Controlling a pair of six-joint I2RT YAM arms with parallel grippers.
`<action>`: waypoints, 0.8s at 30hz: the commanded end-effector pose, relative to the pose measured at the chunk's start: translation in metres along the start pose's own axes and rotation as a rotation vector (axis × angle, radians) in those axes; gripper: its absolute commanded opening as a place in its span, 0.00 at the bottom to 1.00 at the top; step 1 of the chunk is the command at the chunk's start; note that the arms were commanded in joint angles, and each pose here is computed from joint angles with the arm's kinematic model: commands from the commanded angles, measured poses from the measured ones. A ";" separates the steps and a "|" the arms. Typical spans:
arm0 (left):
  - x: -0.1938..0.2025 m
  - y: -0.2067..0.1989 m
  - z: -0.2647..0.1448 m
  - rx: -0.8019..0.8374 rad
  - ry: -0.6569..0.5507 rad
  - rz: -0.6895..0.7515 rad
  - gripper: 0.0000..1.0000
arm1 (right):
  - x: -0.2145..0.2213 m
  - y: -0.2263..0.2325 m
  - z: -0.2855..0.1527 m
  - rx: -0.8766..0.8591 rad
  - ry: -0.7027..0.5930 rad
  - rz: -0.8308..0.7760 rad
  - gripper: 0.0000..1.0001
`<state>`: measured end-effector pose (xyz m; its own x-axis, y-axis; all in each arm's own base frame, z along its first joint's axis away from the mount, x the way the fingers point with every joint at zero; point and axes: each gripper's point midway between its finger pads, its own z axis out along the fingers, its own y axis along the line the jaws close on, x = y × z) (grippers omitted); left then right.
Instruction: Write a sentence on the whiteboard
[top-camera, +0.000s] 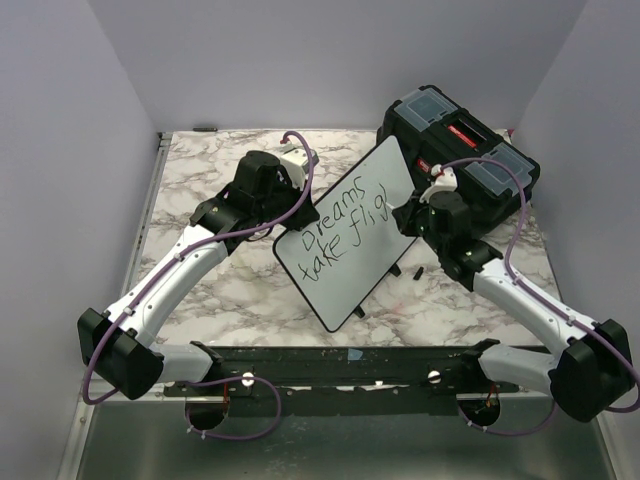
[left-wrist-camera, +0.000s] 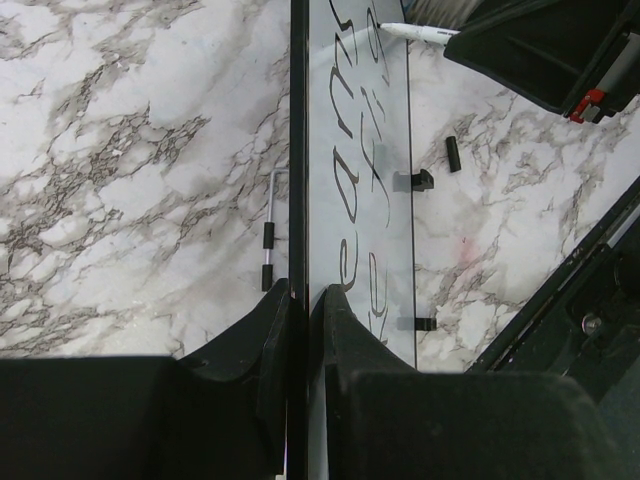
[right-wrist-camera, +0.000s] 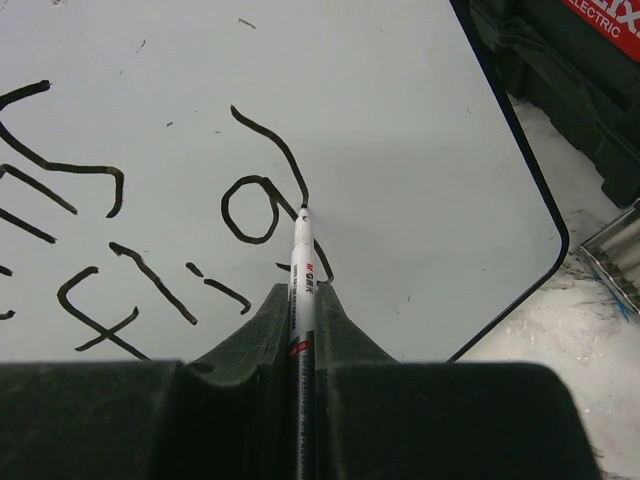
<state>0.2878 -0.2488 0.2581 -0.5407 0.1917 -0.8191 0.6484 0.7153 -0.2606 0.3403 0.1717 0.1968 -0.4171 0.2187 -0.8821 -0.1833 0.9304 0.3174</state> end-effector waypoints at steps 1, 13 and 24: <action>0.068 0.010 0.006 -0.034 0.243 0.058 0.00 | -0.013 0.008 0.004 -0.014 -0.012 0.002 0.01; 0.068 0.010 0.006 -0.034 0.243 0.062 0.00 | -0.038 0.013 0.012 0.006 -0.057 -0.008 0.01; 0.068 0.010 0.005 -0.033 0.242 0.062 0.00 | -0.034 0.003 0.016 0.064 -0.039 -0.021 0.01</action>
<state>0.2881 -0.2486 0.2580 -0.5405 0.1914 -0.8192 0.6467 0.7174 -0.2590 0.3642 0.1765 0.2244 -0.3734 0.2280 -0.8992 -0.1645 0.9377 0.3061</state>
